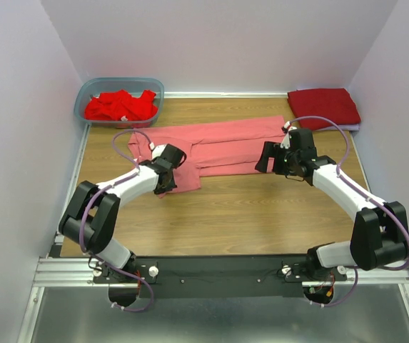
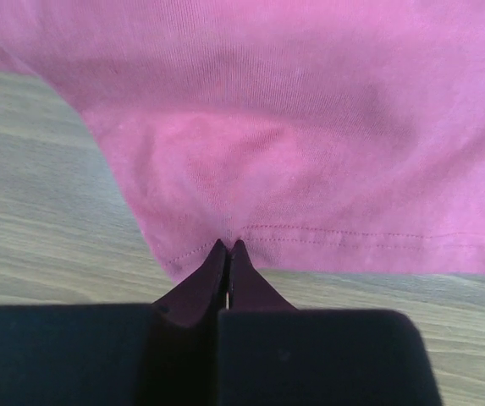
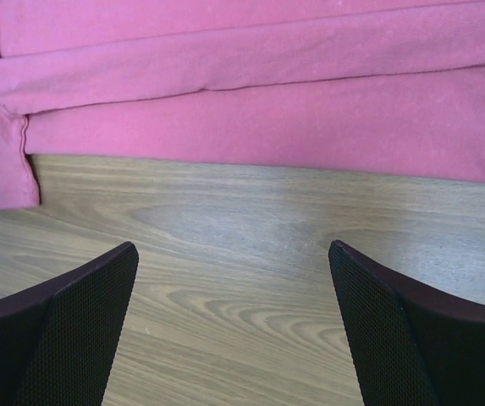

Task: Fold and stack the t-shirts
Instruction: Fold the tshirt

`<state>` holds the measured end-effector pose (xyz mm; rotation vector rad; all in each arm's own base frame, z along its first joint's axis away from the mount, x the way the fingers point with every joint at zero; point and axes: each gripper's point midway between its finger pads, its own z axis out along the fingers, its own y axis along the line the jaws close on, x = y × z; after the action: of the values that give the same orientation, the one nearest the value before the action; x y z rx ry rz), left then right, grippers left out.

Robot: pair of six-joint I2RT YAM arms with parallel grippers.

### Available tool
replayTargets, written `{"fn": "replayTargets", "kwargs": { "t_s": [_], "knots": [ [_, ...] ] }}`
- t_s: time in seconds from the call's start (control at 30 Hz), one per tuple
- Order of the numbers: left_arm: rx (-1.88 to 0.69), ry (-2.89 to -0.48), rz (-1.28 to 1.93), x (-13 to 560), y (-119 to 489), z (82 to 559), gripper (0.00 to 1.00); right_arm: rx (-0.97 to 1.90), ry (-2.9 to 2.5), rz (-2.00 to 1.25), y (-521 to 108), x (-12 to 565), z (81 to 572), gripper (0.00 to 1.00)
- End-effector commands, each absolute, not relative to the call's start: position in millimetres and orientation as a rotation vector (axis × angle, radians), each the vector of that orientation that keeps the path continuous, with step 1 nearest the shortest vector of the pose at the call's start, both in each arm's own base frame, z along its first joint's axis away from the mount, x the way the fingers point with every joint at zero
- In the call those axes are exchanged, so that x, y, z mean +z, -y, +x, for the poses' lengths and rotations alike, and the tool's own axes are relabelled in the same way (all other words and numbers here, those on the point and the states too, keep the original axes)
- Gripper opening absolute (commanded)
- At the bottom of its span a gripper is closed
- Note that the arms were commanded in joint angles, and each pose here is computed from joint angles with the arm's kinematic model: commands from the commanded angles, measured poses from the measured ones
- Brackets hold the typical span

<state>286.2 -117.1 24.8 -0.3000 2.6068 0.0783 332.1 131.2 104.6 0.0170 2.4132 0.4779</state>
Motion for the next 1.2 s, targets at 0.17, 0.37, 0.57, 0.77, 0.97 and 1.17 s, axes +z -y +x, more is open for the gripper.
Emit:
{"fn": "replayTargets", "kwargs": {
  "t_s": [0.17,0.37,0.57,0.77,0.97,1.17],
  "knots": [
    [0.195,-2.417,-0.267,93.1,100.8,379.7,0.0,0.482,-2.418,-0.031,-132.3,105.6,326.2,1.0],
    [0.223,-2.34,-0.299,121.5,82.0,451.5,0.0,0.473,-2.423,-0.042,-130.8,103.9,324.4,1.0],
    [0.211,-2.295,-0.306,133.1,86.7,500.8,0.0,0.473,-2.442,-0.056,-132.0,97.9,325.6,1.0],
    [0.201,-2.289,-0.278,118.7,93.3,523.4,0.09,0.495,-2.474,-0.07,-136.0,88.9,324.8,1.0],
    [0.199,-2.29,-0.277,109.5,93.5,525.0,0.35,0.45,-2.481,-0.029,-129.6,85.2,328.0,1.0],
    [0.093,-2.222,-0.273,146.1,104.5,533.3,0.66,0.277,-2.447,0.102,-105.8,87.8,342.0,0.99]
  ]
}}
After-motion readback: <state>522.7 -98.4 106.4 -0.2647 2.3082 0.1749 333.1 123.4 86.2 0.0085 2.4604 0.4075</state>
